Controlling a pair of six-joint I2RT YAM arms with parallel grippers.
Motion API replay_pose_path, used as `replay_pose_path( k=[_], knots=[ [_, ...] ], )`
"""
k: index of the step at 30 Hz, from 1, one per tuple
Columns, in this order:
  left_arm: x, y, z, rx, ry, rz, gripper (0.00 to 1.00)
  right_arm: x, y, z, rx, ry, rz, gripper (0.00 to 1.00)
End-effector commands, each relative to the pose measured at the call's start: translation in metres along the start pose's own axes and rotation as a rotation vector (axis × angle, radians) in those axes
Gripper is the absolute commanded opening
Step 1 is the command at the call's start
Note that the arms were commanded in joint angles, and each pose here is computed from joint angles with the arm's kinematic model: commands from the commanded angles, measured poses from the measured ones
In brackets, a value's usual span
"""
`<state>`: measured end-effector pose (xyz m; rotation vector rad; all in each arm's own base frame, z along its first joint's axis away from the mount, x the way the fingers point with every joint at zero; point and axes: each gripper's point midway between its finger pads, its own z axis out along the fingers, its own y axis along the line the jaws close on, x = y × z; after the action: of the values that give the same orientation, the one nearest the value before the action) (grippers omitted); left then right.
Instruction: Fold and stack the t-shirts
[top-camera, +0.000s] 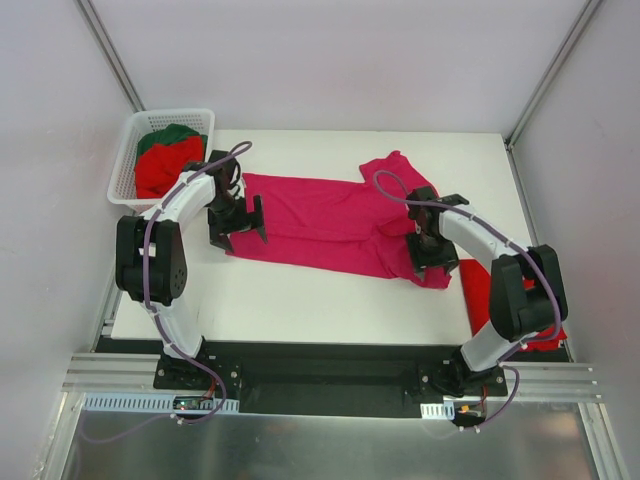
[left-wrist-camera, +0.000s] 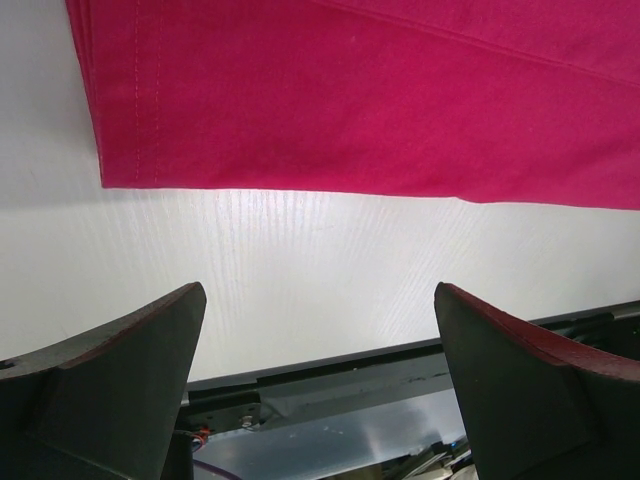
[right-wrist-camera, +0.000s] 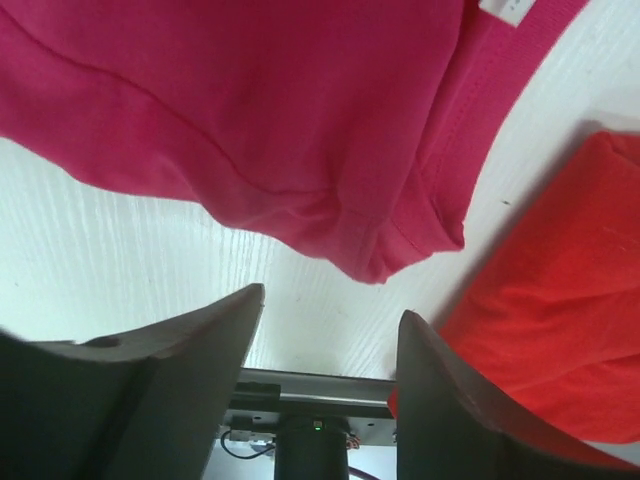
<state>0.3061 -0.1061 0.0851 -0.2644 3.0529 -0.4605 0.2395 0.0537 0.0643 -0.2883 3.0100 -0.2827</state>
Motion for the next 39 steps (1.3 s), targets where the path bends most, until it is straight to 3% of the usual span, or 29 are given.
replay_pose_path(
  k=[1, 5, 9, 20, 29, 39],
  knots=[
    [0.002, -0.004, -0.01, 0.025, -0.015, 0.027, 0.99, -0.019, -0.008, -0.001, 0.055, -0.013, 0.002, 0.58],
    [0.002, -0.008, -0.014, 0.042, -0.023, 0.031, 0.99, -0.019, -0.004, 0.011, 0.029, 0.022, 0.022, 0.51],
    [0.003, -0.009, -0.016, 0.047, -0.029, 0.037, 0.99, -0.018, -0.008, 0.016, 0.023, 0.039, 0.044, 0.36],
    [0.006, -0.007, -0.016, 0.044, -0.024, 0.041, 0.99, -0.01, -0.015, 0.023, 0.02, 0.079, 0.082, 0.35],
    [0.007, -0.006, -0.016, 0.041, -0.027, 0.047, 0.99, -0.001, -0.007, 0.028, -0.018, 0.137, 0.073, 0.08],
    [0.008, -0.002, -0.013, 0.024, -0.023, 0.045, 0.99, -0.005, -0.036, 0.007, 0.089, 0.119, 0.063, 0.02]
  ],
)
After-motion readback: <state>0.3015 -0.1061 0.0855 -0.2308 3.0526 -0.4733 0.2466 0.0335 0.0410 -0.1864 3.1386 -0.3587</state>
